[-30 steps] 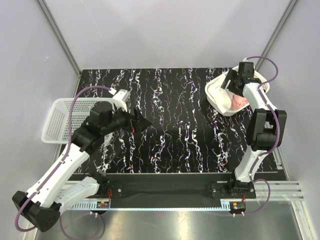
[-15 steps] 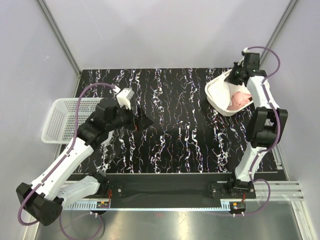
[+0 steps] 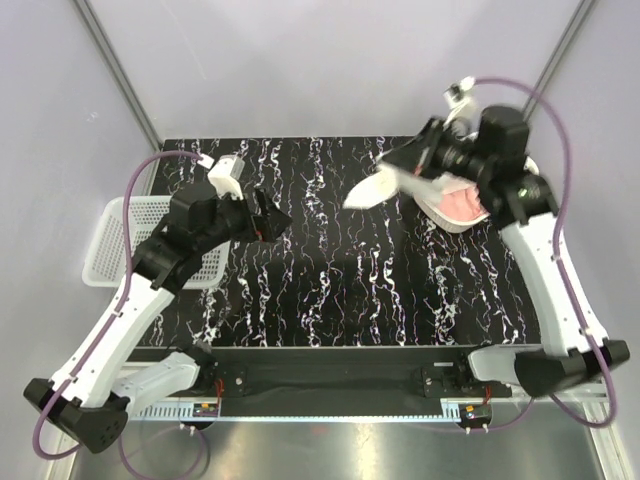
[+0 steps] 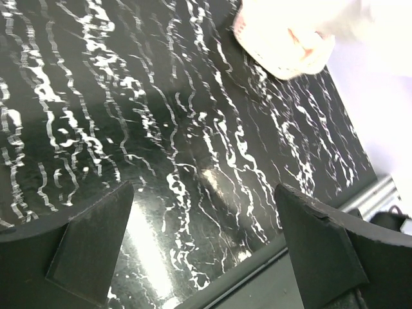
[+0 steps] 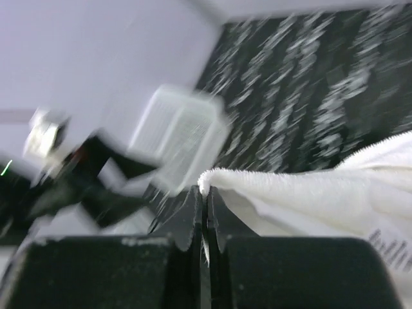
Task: Fold and stack the towels
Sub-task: Move the towel to the center of the board
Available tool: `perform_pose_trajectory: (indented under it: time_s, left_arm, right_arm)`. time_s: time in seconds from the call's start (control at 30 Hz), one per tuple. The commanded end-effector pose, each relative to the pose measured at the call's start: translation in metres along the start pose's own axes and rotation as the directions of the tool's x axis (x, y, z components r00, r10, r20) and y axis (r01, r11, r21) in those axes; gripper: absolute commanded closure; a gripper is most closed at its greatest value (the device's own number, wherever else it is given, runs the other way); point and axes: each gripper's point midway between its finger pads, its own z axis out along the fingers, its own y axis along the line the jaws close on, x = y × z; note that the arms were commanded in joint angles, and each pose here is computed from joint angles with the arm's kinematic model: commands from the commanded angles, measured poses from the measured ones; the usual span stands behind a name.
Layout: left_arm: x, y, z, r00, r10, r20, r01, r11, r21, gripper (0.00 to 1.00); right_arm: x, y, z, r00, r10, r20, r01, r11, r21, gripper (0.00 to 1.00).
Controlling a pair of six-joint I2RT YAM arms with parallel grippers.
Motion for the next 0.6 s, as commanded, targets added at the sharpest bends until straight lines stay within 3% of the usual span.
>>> perform_pose_trajectory:
  time_s: [0.0,0.07,0.17,0.23,0.27,0.3,0.4,0.43,0.5,0.57]
  left_arm:
    - [-0.013,0.008,-0.012,0.999,-0.016,0.041,0.019,0.998,-0.061,0.01]
    - [-0.006,0.015,-0.014,0.999,-0.037,0.033,0.040,0.995,-0.089,0.01]
    - [0.013,0.026,-0.014,0.998,-0.064,0.000,0.064,0.991,-0.118,0.01]
    - [0.023,0.031,-0.013,0.997,-0.069,-0.018,0.066,0.989,-0.133,0.02]
    - [0.028,0.034,-0.012,0.997,-0.073,-0.027,0.069,0.988,-0.140,0.02]
    - [0.041,0.040,-0.008,0.995,-0.079,-0.055,0.070,0.986,-0.152,0.02]
    - [0.072,0.045,0.001,0.983,-0.119,-0.137,0.099,0.985,-0.141,0.04]
    - [0.078,0.042,0.004,0.979,-0.132,-0.153,0.114,0.986,-0.120,0.05]
    - [0.099,0.039,0.010,0.966,-0.151,-0.210,0.135,0.987,-0.089,0.08]
    - [0.125,0.039,0.017,0.953,-0.171,-0.251,0.152,0.984,-0.090,0.08]
  right_arm:
    - [0.084,0.040,0.003,0.962,0.141,-0.234,-0.176,0.975,-0.134,1.00]
    - [0.115,0.063,0.000,0.957,0.133,-0.259,-0.192,0.957,-0.219,1.00]
    - [0.210,0.017,0.016,0.892,0.239,-0.383,-0.294,0.951,-0.093,1.00]
    - [0.244,0.014,0.019,0.872,0.250,-0.421,-0.315,0.945,-0.091,1.00]
    - [0.271,-0.004,0.017,0.848,0.280,-0.449,-0.329,0.944,-0.034,0.99]
    - [0.285,-0.006,0.016,0.835,0.294,-0.466,-0.340,0.940,-0.015,0.90]
    - [0.295,-0.028,0.014,0.857,0.278,-0.433,-0.283,0.958,0.054,0.59]
    - [0.302,-0.042,0.005,0.848,0.285,-0.446,-0.248,0.959,0.140,0.56]
    - [0.279,-0.045,0.002,0.896,0.188,-0.401,-0.135,0.978,0.156,0.52]
    - [0.266,-0.065,-0.001,0.918,0.130,-0.375,-0.028,0.964,0.265,0.49]
